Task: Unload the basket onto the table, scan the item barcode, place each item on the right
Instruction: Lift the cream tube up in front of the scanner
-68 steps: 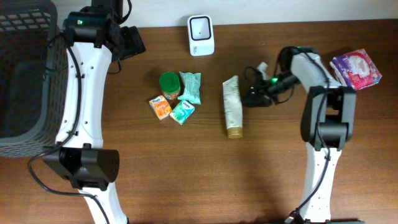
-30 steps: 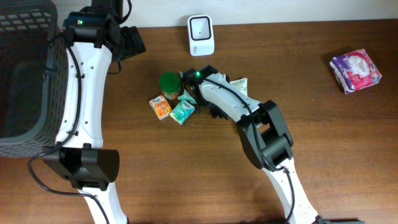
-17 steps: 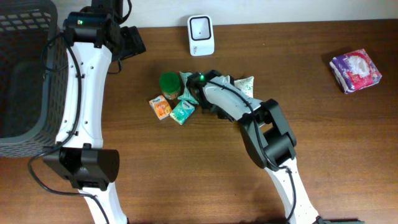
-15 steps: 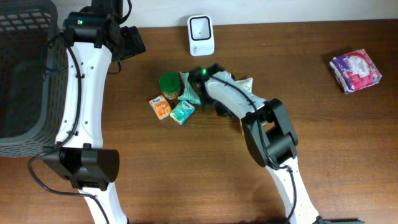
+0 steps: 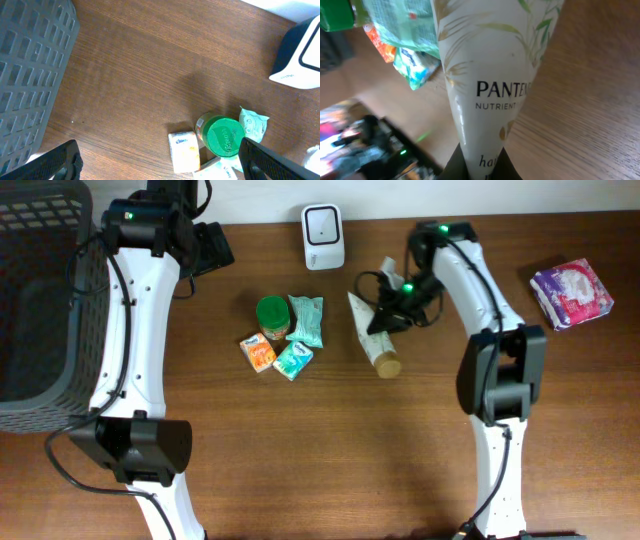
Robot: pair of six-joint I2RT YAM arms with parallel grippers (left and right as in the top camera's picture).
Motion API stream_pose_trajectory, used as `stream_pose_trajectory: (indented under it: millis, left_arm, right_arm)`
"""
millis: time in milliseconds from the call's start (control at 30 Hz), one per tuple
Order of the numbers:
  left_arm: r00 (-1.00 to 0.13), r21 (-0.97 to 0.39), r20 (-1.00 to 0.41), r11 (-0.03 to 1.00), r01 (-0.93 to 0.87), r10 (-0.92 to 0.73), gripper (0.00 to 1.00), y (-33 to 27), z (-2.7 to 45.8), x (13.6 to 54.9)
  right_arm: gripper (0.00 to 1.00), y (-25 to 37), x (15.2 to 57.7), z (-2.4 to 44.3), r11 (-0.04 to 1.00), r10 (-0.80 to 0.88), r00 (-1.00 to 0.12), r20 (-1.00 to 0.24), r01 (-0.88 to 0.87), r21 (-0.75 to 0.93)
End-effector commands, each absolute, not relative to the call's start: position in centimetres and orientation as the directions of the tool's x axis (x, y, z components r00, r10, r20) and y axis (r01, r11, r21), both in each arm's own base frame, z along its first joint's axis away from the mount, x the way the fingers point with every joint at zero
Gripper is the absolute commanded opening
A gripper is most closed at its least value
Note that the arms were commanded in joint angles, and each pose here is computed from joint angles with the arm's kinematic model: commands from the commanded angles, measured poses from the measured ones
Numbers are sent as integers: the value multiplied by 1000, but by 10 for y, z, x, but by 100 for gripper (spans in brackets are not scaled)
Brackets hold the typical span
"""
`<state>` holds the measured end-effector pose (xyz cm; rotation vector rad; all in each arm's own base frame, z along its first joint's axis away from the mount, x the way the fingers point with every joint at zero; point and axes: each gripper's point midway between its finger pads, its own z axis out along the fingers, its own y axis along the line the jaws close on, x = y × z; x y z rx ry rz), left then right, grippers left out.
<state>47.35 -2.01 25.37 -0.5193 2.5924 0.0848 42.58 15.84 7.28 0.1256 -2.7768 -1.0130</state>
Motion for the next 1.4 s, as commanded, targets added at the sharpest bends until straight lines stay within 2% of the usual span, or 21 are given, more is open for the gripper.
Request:
stream_pose_trajectory:
  millis: [0, 33, 67, 100, 167, 267, 367, 400, 533, 667, 700, 767, 833, 967, 1067, 1167, 1233, 1300, 1367]
  left_arm:
    - [-815, -26, -472, 930, -368, -336, 99, -21, 250, 474]
    - [-815, -26, -472, 930, -368, -336, 99, -21, 250, 474]
    - [-815, -26, -472, 930, -368, -336, 99, -21, 250, 474]
    - [-815, -26, -472, 930, -368, -336, 99, -21, 250, 474]
    - [-815, -26, -472, 930, -368, -336, 99, -21, 250, 474]
    - [-815, -26, -472, 930, -368, -336, 99, -21, 250, 474]
    - [-815, -26, -472, 930, -368, -336, 99, -21, 250, 474]
    - [-815, -26, -472, 930, -368, -336, 99, -21, 250, 474]
    - [-815, -26, -472, 930, -368, -336, 99, -21, 250, 474]
    - [-815, -26, -472, 930, -368, -336, 99, -21, 250, 474]
    - [-815, -26, -472, 930, -368, -336, 99, -21, 250, 474]
    - [-815, -26, -472, 930, -368, -336, 99, -21, 250, 474]
    - [-815, -26, -472, 930, -368, -336, 99, -21, 250, 474]
    - [-815, -26, -472, 930, -368, -336, 99, -21, 250, 474]
    - [-816, -26, -472, 930, -366, -334, 99, -22, 250, 474]
    - [-816, -26, -472, 931, -365, -334, 99, -22, 250, 474]
    - [-816, -26, -472, 931, -365, -334, 99, -22, 250, 474]
    - [-816, -26, -472, 931, -365, -333, 99, -22, 250, 474]
    - [-817, -26, -472, 931, -364, -333, 99, -23, 250, 474]
  right_arm:
    - [8, 153, 417, 67, 636, -109, -979, 171, 63, 769]
    - [9, 146, 415, 59, 636, -87, -977, 193, 95, 766]
    - [17, 133, 414, 47, 634, -45, -973, 225, 147, 760]
    - [29, 120, 414, 41, 644, -21, -972, 233, 165, 747]
    - [38, 91, 415, 29, 717, 50, -962, 268, 221, 661]
    - [40, 56, 421, 34, 789, 106, -961, 255, 237, 567]
    - [41, 46, 431, 66, 827, 113, -973, 201, 204, 524]
    - [45, 48, 434, 80, 849, 97, -980, 177, 174, 499]
    - [53, 54, 435, 87, 888, 60, -986, 153, 122, 443]
    - [50, 55, 430, 86, 893, 53, -984, 171, 124, 434]
    - [58, 52, 427, 83, 904, 52, -982, 181, 124, 409]
    - [82, 45, 420, 74, 924, 52, -977, 209, 126, 361]
    - [88, 45, 419, 62, 924, 52, -975, 217, 130, 360]
    - [93, 55, 429, 44, 897, 52, -983, 174, 123, 425]
    - [92, 59, 432, 33, 887, 52, -986, 158, 118, 447]
    - [85, 65, 433, 22, 868, 48, -988, 144, 113, 484]
    - [72, 67, 432, 14, 864, 48, -989, 140, 111, 492]
    - [54, 69, 431, 7, 864, 44, -989, 140, 108, 492]
    - [44, 72, 430, 6, 865, 36, -990, 139, 101, 492]
